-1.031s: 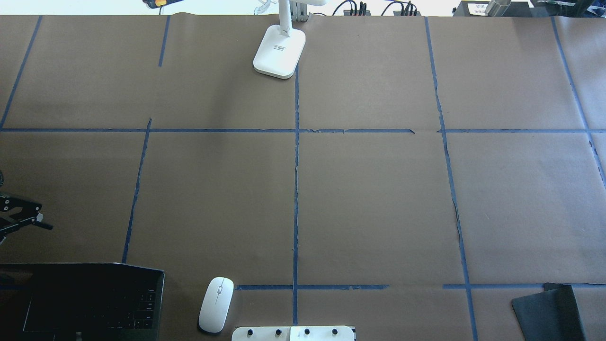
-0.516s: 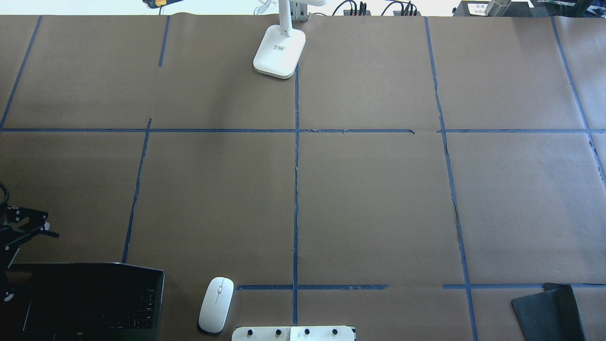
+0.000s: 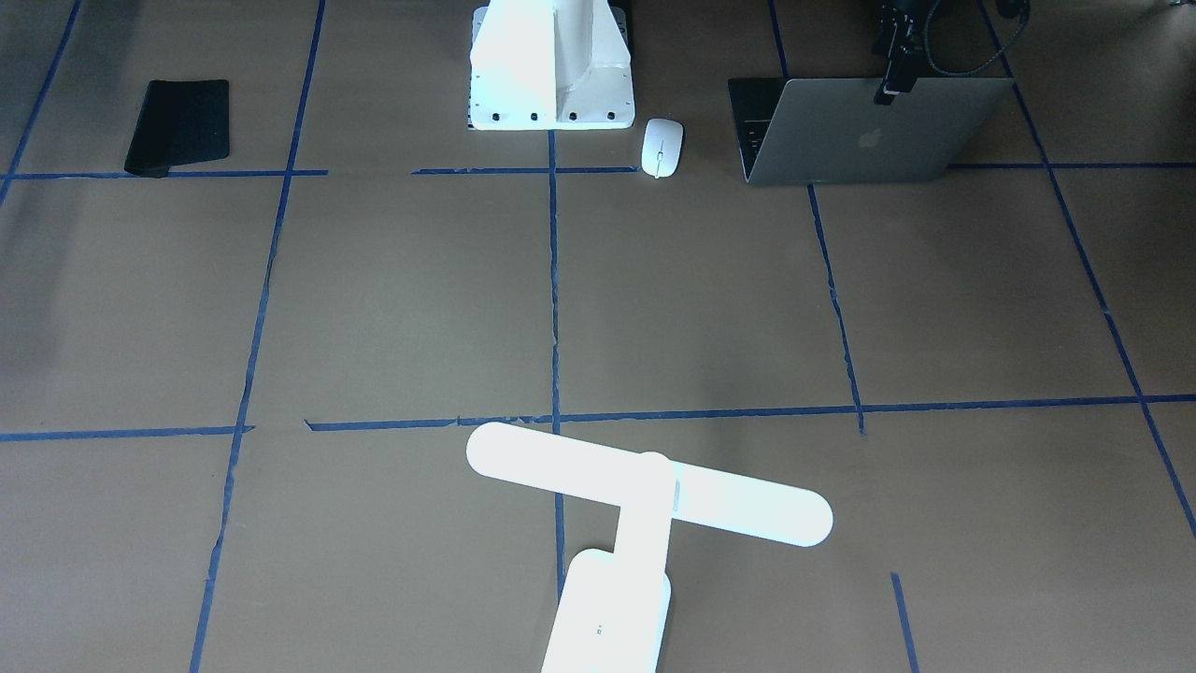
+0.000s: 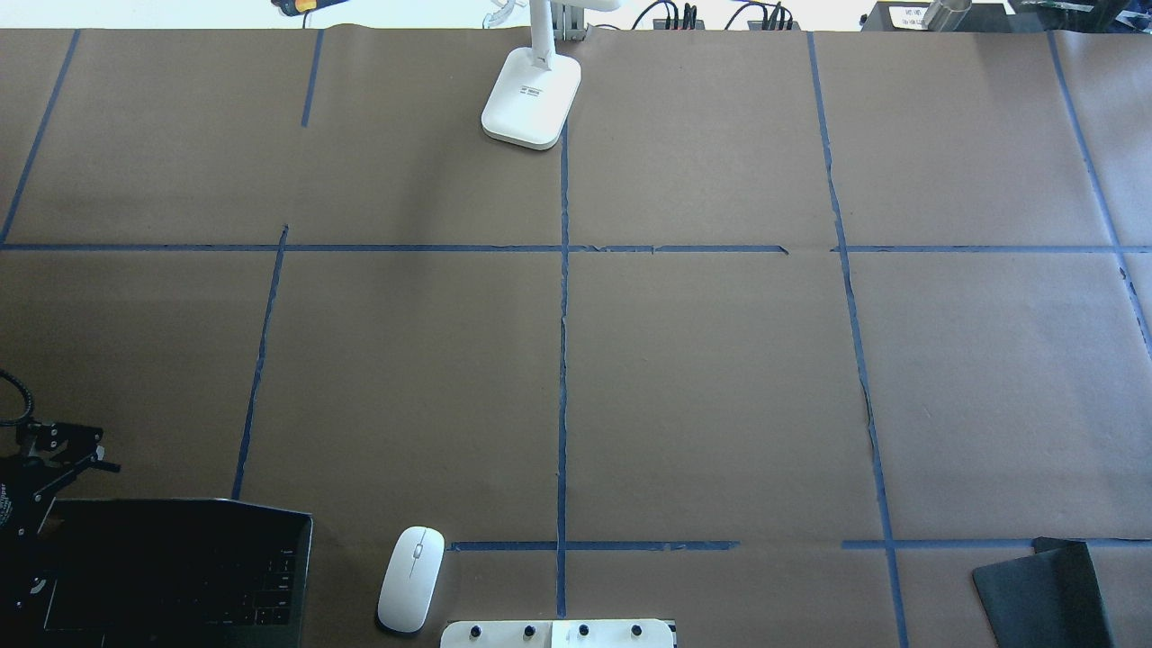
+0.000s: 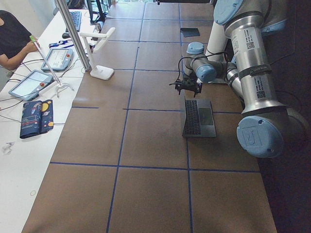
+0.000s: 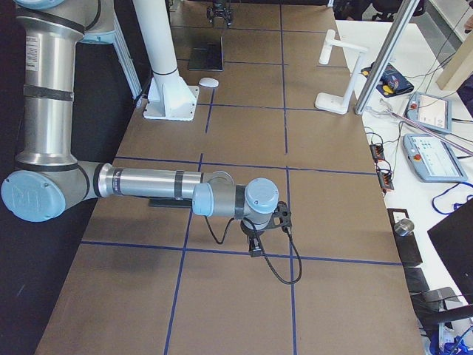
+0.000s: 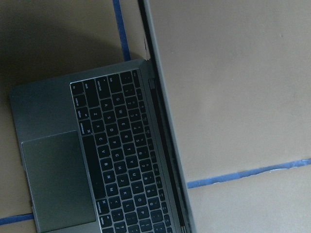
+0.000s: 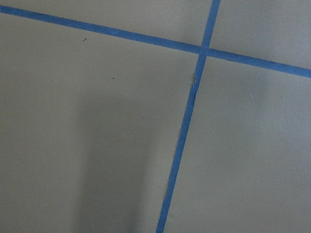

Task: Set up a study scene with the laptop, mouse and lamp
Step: 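Reach the left gripper down and grasp the grey laptop's edge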

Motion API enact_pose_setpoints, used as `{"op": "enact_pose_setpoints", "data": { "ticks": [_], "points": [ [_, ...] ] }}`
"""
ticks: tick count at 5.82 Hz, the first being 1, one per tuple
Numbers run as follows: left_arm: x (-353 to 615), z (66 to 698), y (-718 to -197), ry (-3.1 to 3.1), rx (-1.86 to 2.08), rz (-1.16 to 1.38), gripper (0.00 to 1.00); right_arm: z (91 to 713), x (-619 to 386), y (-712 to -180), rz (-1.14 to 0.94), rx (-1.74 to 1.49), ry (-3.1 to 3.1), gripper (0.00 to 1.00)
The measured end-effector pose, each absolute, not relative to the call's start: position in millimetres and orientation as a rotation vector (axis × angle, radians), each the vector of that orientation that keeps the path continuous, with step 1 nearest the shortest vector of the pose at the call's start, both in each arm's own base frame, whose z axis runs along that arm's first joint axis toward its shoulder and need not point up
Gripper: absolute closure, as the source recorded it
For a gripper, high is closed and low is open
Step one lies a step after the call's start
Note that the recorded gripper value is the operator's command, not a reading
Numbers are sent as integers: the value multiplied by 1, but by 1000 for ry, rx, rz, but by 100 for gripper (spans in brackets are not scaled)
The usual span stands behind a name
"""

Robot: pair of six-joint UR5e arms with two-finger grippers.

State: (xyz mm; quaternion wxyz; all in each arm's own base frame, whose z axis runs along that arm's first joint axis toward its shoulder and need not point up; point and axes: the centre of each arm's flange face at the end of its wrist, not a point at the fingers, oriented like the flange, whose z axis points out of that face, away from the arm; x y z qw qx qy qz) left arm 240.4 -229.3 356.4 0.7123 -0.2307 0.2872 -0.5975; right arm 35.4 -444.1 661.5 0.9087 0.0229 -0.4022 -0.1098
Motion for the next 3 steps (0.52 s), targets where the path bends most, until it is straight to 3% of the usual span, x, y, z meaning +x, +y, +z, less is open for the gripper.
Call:
{"op": "enact_pose_setpoints", "data": {
  "ticks": [3],
  "points": [
    [242,364,-230,616,-509,-1340,56,662,35,-444,-226,48,-830,0]
  ]
}}
